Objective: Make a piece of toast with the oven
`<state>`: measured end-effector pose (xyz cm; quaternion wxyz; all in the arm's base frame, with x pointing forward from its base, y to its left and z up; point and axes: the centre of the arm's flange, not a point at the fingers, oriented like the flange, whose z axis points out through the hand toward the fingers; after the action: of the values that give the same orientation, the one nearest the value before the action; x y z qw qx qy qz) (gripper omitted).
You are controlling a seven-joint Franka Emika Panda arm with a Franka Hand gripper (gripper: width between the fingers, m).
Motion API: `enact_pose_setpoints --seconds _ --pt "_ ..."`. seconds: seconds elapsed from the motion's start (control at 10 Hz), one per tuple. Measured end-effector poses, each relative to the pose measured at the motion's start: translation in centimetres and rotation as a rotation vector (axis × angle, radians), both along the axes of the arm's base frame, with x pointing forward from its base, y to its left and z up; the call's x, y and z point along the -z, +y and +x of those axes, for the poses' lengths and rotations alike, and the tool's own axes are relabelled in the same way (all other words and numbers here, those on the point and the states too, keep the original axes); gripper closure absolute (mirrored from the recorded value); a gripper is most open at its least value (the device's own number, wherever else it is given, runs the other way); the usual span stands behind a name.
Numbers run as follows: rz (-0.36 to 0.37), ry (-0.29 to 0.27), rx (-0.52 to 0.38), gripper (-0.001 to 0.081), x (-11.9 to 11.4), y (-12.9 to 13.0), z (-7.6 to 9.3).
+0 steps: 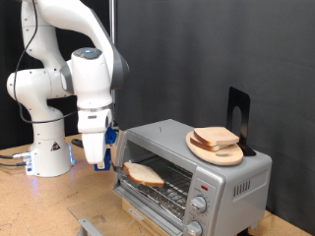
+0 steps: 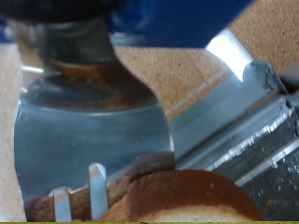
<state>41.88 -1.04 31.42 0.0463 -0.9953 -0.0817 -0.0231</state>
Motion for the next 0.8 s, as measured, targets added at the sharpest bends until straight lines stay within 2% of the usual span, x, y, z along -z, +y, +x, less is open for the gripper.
enact_pose_setpoints --seconds 0.4,0.8 --pt "0.005 -0.006 -0.013 0.0373 0.0 2.7 0.0" --pt "0.014 -0.002 0.005 0.0373 0.0 3.8 0.0"
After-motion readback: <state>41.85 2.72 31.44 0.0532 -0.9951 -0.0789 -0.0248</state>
